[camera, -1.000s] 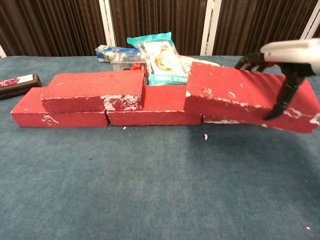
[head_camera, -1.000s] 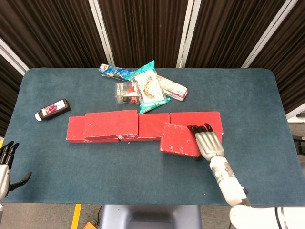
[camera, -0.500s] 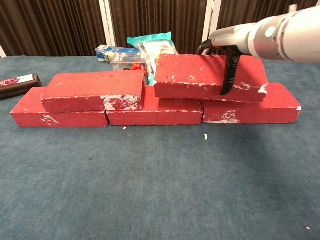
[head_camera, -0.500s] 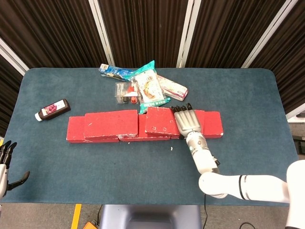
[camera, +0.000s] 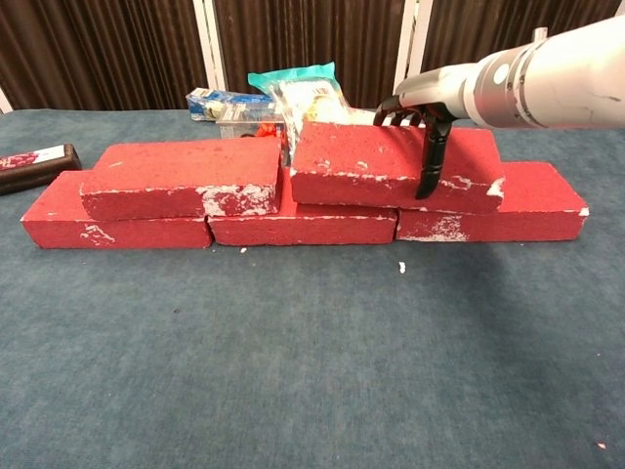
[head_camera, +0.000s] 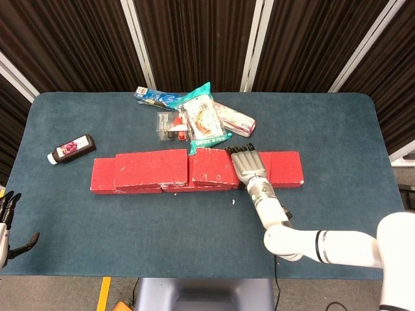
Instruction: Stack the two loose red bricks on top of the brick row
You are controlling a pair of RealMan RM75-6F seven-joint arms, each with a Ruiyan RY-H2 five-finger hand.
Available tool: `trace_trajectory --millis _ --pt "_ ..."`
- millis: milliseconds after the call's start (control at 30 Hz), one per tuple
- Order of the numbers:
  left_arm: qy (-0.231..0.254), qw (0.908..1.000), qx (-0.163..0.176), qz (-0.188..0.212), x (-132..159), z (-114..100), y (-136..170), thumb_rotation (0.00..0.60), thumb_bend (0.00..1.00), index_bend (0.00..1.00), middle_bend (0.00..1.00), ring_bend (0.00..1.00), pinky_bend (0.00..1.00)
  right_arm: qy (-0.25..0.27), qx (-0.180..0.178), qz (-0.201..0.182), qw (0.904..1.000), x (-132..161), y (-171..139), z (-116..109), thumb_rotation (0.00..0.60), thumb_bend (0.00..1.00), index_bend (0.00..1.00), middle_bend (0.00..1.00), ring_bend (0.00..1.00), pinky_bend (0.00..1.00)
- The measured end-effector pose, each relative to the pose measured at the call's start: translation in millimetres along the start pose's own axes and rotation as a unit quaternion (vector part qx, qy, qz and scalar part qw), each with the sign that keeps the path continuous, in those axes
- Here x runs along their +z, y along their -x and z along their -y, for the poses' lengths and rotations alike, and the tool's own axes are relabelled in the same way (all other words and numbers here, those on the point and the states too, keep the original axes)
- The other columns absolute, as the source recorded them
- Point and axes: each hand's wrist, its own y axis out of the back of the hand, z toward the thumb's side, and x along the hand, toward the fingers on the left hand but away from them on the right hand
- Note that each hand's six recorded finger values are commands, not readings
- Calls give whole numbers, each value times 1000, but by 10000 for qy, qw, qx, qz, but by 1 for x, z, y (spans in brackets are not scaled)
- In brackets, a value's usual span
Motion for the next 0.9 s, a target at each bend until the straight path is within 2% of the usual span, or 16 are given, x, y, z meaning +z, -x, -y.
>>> trace_trajectory --millis 300,567,900 --pt "1 10000 6 -22 0 0 1 600 238 0 0 0 2 -25 61 -33 10000 3 5 -3 600 239 309 319 241 0" --pt "30 10000 31 -72 -1 -2 1 600 238 0 0 0 2 -392 26 -68 9992 7 15 -12 600 243 314 320 241 0" --pt "42 9999 42 -129 -3 -2 2 600 238 0 0 0 2 -557 106 -289 9980 8 18 -8 600 254 314 320 242 0"
